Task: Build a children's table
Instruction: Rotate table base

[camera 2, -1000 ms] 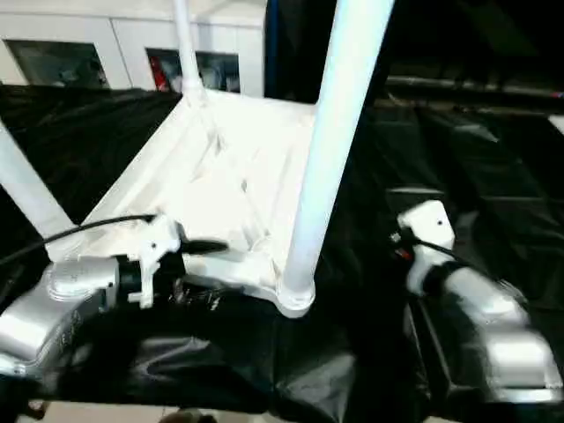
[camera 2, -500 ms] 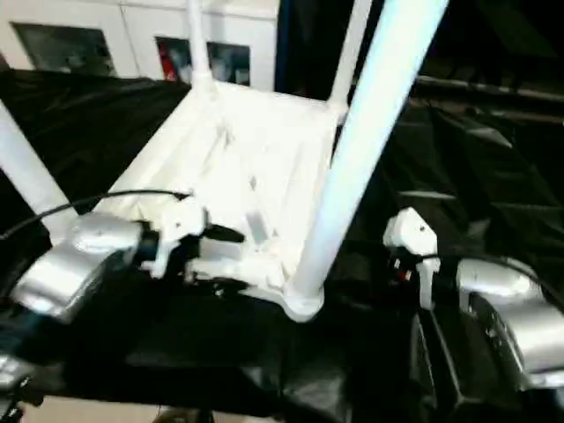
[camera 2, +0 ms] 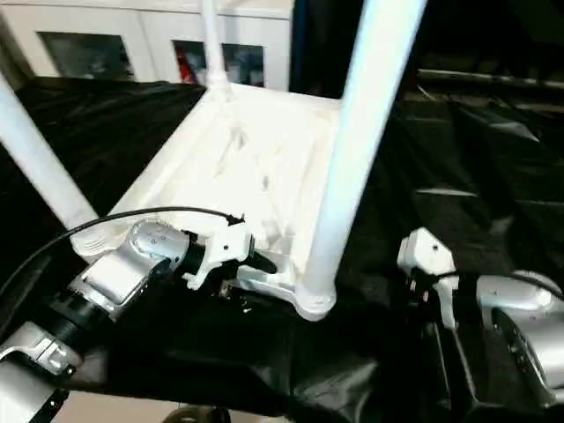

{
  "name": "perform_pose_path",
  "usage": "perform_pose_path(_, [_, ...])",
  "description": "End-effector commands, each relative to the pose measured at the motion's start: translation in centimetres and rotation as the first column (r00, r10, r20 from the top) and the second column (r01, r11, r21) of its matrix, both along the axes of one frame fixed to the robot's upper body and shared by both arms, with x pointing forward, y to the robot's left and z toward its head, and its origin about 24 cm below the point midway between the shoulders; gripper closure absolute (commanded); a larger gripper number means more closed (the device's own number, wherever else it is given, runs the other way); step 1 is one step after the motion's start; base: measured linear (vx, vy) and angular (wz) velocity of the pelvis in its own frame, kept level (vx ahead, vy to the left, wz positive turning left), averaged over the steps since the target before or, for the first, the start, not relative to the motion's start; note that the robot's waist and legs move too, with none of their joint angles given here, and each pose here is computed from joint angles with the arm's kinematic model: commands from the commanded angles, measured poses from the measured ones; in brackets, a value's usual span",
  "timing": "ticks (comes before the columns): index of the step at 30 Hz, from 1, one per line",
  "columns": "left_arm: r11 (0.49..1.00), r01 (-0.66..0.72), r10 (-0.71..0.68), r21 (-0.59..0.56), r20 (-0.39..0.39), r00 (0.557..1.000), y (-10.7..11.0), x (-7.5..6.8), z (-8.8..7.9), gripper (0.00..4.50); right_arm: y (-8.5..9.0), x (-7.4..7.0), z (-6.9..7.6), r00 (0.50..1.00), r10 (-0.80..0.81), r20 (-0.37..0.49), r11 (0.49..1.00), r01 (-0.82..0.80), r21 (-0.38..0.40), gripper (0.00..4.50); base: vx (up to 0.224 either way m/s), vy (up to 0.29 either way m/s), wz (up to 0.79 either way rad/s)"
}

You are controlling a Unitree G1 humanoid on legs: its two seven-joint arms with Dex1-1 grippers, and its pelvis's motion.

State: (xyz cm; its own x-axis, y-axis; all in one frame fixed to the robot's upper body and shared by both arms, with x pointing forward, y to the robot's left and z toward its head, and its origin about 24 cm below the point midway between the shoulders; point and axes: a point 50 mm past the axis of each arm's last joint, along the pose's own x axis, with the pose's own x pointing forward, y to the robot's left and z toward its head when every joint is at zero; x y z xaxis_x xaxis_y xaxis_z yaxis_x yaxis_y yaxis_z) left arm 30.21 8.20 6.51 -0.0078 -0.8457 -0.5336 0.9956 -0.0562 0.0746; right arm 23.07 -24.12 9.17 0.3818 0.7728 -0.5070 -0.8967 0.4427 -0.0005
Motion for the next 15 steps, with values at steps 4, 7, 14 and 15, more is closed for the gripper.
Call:
perform_pose_path(4, [0.999,-0.029,0.028,0.016,0.058,0.998,1.2,1.3,0.2,1.7,1.2,-0.8,0.8,0.996,0.091,-0.017,0.996,-0.091,0.006,0.87,0.0,0.0,0.0])
perform_pose_path(7, [0.998,-0.028,0.023,0.064,0.088,0.996,1.7,2.1,0.2,1.9,1.3,-1.3,0.4,0.988,0.144,-0.059,0.989,-0.145,0.0,0.87,0.0,0.0,0.0])
perform_pose_path(14, [0.996,0.003,-0.007,0.085,0.053,0.999,1.8,2.5,0.2,2.27,1.1,-1.2,0.3,0.982,0.182,-0.048,0.982,-0.184,-0.048,0.87,0.0,0.0,0.0])
perform_pose_path(15, [0.996,0.009,-0.013,0.084,0.046,0.999,1.7,2.5,0.2,2.41,1.2,-1.2,0.4,0.981,0.186,-0.048,0.981,-0.189,-0.049,0.87,0.0,0.0,0.0])
